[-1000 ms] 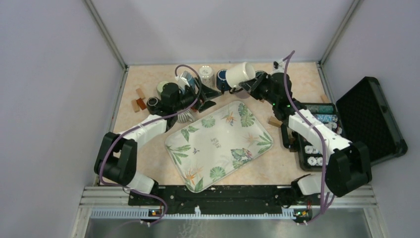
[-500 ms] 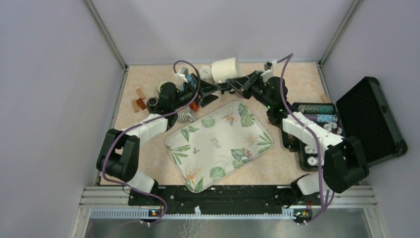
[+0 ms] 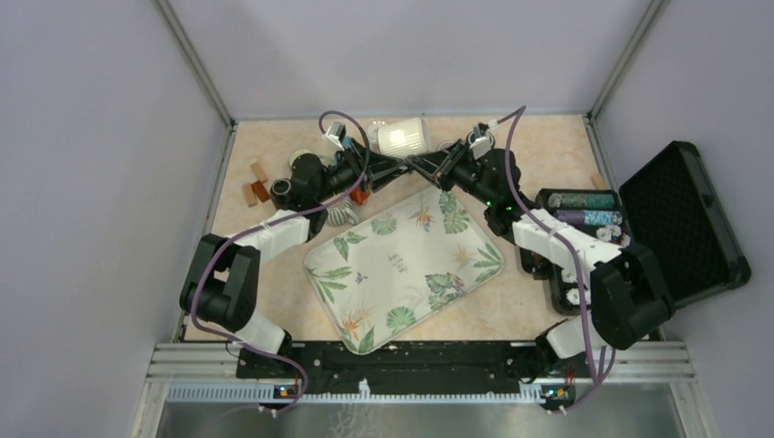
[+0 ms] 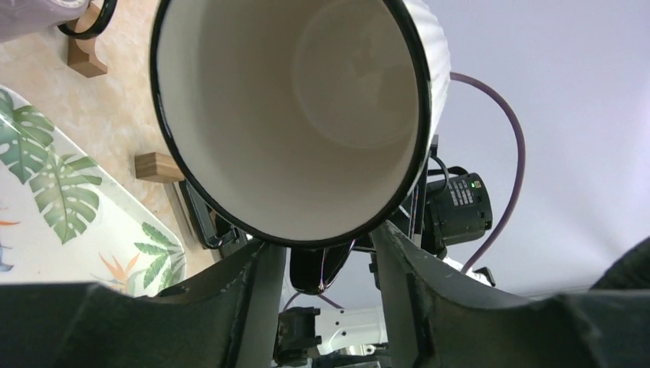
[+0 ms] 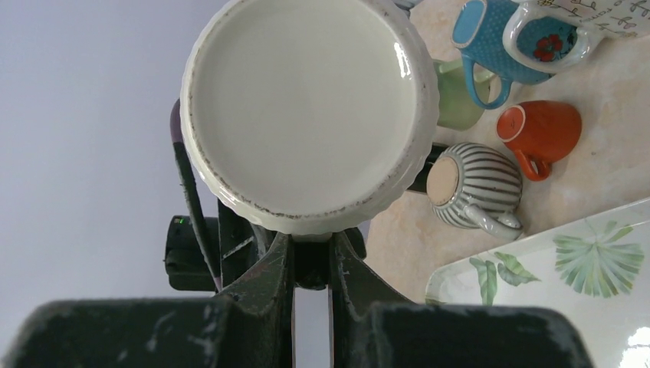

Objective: Turn the mug right side up
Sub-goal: Turn over the cup at the center of the board.

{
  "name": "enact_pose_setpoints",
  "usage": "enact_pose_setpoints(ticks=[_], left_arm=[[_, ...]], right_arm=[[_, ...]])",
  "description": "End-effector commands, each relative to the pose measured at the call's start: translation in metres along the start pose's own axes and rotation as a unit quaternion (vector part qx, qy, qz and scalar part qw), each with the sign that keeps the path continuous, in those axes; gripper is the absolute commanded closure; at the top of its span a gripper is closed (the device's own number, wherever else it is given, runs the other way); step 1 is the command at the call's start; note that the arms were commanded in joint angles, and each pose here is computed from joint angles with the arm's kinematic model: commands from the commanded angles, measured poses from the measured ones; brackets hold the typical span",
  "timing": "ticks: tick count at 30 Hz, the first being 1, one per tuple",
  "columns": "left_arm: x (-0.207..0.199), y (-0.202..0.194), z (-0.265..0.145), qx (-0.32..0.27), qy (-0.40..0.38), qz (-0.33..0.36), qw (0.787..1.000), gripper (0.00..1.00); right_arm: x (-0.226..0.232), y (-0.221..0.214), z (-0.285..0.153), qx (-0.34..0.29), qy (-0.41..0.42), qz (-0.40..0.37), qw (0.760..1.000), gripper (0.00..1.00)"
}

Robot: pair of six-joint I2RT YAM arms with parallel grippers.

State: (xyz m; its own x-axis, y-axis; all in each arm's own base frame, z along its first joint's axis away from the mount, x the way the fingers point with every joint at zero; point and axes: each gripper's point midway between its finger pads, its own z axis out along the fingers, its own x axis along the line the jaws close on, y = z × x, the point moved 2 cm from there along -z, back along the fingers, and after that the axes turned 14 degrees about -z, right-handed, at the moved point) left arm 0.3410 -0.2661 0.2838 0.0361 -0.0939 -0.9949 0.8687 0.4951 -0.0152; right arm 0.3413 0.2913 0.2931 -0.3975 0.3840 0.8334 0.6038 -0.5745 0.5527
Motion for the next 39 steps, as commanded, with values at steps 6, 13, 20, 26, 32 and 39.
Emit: enact_pose_setpoints(ticks=[6, 13, 20, 26, 32, 39], left_arm=[[-0.015, -0.004, -0.001, 0.018, -0.038, 0.017, 0.999, 0.56], [-0.016, -0.007, 0.0, 0.036, -0.042, 0.016, 0.998, 0.61], [-0.015, -0.008, 0.0, 0.039, -0.042, 0.018, 0.998, 0.71], [-0.015, -0.008, 0.0, 0.043, -0.042, 0.016, 0.998, 0.81], [-0.016, -0.008, 0.0, 0.043, -0.041, 0.017, 0.998, 0.91], [-0.016, -0.008, 0.0, 0.044, -0.041, 0.017, 0.998, 1.0]], right_arm=[[0.051, 0.019, -0.004, -0.042, 0.097, -0.026, 0.994, 1.0], [0.047, 0.016, -0.003, -0.037, 0.096, -0.023, 0.994, 1.0], [0.045, 0.015, -0.002, -0.037, 0.094, -0.026, 0.995, 1.0], [0.043, 0.013, -0.002, -0.035, 0.091, -0.026, 0.995, 1.0], [0.041, 0.012, -0.002, -0.034, 0.087, -0.029, 0.995, 1.0], [0.039, 0.01, -0.002, -0.033, 0.085, -0.03, 0.995, 1.0]])
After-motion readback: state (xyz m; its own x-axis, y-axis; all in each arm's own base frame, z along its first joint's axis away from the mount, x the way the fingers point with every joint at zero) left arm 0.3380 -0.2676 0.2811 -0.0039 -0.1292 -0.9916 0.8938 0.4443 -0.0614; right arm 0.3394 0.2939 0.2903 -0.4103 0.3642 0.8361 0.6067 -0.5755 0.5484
